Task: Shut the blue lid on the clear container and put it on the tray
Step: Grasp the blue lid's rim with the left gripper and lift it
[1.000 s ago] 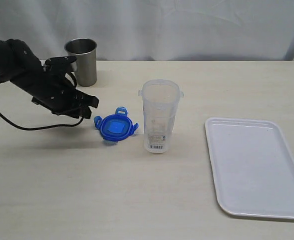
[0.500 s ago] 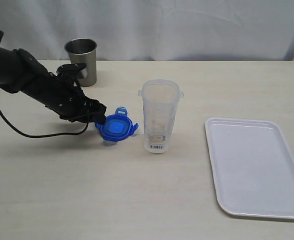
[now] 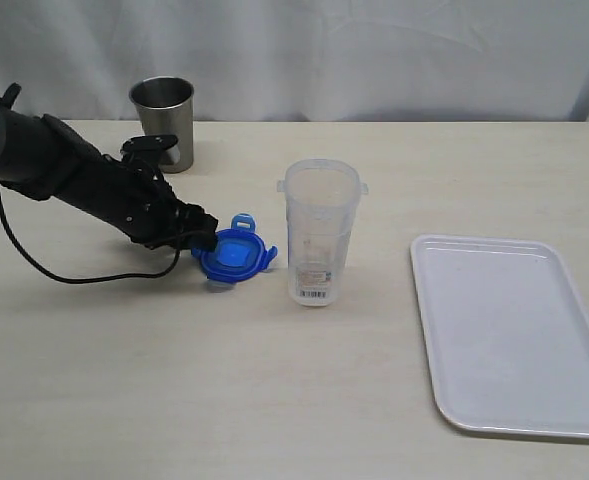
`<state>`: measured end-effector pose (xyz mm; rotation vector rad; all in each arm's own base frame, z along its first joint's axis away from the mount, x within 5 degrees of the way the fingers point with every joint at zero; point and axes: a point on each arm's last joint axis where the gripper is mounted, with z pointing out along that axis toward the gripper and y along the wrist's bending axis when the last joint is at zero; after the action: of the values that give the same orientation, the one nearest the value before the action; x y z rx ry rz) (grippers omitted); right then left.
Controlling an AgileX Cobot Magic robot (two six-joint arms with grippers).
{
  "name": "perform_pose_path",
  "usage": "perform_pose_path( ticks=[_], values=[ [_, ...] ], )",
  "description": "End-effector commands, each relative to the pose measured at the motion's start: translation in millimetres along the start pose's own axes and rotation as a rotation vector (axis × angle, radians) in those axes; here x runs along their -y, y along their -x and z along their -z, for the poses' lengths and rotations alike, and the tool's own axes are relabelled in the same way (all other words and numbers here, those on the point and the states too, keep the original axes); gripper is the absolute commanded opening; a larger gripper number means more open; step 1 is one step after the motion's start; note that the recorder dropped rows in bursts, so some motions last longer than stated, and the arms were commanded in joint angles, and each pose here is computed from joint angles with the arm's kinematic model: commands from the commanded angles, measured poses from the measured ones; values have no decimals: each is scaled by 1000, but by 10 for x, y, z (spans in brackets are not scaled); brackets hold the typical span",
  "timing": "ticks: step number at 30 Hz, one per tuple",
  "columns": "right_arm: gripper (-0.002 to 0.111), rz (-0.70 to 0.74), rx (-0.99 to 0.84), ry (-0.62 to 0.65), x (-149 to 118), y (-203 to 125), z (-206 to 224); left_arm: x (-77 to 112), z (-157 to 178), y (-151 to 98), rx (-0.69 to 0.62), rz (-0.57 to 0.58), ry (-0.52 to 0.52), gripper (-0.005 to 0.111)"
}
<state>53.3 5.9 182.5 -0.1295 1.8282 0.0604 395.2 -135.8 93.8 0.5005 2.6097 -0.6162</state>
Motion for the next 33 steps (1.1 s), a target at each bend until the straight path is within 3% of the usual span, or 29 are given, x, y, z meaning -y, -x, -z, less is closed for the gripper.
perform_pose_path(
  ticks=[1, 9, 33],
  values=[
    [4, -7, 3, -5, 3, -5, 0, -39, -49, 4, 16, -9, 25, 52],
    [4, -7, 3, -5, 3, -5, 0, -39, -49, 4, 16, -9, 25, 43],
    [4, -7, 3, -5, 3, -5, 0, -16, -69, -30, -12, -7, -9, 43]
  ],
)
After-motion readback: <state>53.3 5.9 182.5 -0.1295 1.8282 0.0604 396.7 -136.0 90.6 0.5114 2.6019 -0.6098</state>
